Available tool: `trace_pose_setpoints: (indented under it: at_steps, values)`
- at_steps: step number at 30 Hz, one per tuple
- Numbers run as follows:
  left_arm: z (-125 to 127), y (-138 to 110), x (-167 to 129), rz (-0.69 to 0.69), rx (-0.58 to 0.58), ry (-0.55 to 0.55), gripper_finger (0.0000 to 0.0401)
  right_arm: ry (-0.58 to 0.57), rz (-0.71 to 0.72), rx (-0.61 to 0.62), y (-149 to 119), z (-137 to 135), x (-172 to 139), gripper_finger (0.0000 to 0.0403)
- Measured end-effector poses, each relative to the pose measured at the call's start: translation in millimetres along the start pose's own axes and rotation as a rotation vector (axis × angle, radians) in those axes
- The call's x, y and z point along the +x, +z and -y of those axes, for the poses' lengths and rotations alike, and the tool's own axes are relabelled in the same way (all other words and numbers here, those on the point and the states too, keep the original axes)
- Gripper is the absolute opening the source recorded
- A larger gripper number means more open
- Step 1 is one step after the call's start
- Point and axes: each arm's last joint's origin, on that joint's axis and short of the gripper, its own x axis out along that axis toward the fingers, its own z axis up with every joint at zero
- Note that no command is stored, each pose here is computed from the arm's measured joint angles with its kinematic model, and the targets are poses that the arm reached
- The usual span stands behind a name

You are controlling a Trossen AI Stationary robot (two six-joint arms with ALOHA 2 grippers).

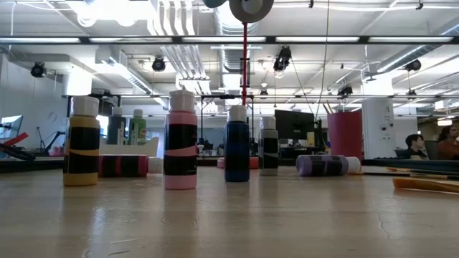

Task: Pick & Place Paint Supplies
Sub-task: Put the light blue paint bottle into the white bin

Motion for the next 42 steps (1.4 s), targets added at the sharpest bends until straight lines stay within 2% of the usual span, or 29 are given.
trace_pose_setpoints:
  at_steps: [6,17,28,31,36,40,42]
  values:
    - [0,-1,2,-0.003,0.008,0.002,0.0266,0.001,0.000,-0.001,0,0,0,0.0157]
    - [4,-7,13,-0.031,0.023,0.008,0.0118,0.003,-0.021,-0.004,-3,0,1,0.0157]
    - [1,2,7,-0.027,0.013,0.003,0.0117,0.008,-0.017,0.000,-2,0,1,0.0157]
    - [-1,8,3,-0.042,0.013,0.020,0.0117,0.007,-0.008,0.000,-1,-1,0,0.0208]
    - [-7,19,-8,-0.085,0.016,0.111,0.0117,-0.001,-0.029,0.006,-2,-1,-2,0.0307]
    - [-11,18,-12,-0.120,0.013,0.213,0.0117,-0.008,-0.089,0.039,-9,0,-2,0.0350]
    - [-17,15,-17,-0.148,0.041,0.334,0.0117,-0.002,-0.139,0.054,-13,0,-4,0.0361]
